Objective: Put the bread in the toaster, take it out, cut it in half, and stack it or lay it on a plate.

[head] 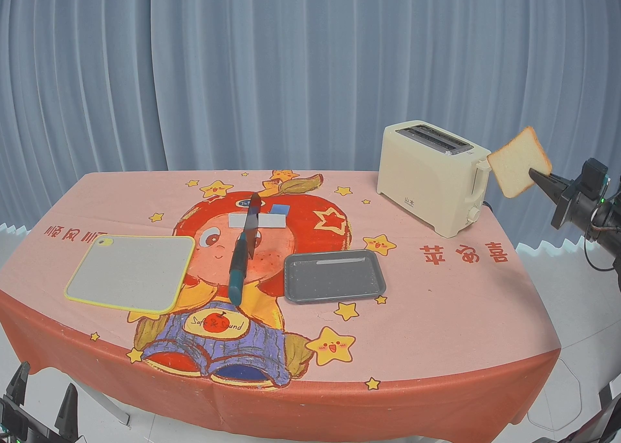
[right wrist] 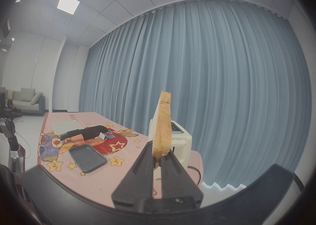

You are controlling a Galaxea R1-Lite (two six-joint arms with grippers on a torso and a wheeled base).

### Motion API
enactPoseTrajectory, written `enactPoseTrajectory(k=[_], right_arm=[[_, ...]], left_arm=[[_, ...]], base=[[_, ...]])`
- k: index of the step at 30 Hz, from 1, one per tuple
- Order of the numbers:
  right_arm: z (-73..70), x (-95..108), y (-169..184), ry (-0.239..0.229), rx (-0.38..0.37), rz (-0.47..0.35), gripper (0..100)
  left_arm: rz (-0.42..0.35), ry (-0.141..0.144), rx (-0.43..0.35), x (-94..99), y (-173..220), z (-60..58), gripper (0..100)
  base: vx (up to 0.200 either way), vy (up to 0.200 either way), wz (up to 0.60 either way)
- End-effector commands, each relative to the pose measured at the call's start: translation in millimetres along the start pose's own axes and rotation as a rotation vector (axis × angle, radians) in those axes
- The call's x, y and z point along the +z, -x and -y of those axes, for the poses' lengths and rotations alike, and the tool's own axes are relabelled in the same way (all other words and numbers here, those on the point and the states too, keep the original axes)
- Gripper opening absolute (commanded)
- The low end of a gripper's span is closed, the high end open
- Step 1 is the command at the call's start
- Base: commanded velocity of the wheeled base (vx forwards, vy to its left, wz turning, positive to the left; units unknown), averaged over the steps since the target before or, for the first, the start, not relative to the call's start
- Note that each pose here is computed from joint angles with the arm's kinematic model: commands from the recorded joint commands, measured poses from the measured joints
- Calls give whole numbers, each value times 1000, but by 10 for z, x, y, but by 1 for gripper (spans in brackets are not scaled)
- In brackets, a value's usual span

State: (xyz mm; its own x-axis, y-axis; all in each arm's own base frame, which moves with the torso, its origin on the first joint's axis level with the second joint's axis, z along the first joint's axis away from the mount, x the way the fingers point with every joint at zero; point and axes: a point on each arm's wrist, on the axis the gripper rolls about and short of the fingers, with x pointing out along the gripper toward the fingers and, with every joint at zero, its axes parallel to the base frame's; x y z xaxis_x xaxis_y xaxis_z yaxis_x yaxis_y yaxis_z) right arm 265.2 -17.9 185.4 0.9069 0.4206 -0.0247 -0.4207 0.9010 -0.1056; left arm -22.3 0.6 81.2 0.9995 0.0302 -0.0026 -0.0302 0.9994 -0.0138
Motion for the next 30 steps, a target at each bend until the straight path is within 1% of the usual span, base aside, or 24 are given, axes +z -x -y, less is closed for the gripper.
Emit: enactPoseTrajectory(k=[1,5,15,19,22,30], right_arm=[[94,-12,-154,0,0,2,0],[157,-1,-254,7,-3,11,0],[319,98,-518,38,-6,61,0],[354,154,-635,52,2,86,0],[351,179,-749,60,17,103,0],[368,154,-1031,64,48,116,0]], left_arm=[[-19,-1,1,-48,-14,0,100],[-19,1,1,-48,-14,0,100],[-19,1,1,-48,-14,0,100],[-19,-1,1,-48,-14,0,100],[-19,-1,1,-48,-14,0,100],[-19,-1,1,-48,-14,0,100]], base=[[0,0,0],[0,0,0],[0,0,0],[0,0,0],[0,0,0],[0,0,0]])
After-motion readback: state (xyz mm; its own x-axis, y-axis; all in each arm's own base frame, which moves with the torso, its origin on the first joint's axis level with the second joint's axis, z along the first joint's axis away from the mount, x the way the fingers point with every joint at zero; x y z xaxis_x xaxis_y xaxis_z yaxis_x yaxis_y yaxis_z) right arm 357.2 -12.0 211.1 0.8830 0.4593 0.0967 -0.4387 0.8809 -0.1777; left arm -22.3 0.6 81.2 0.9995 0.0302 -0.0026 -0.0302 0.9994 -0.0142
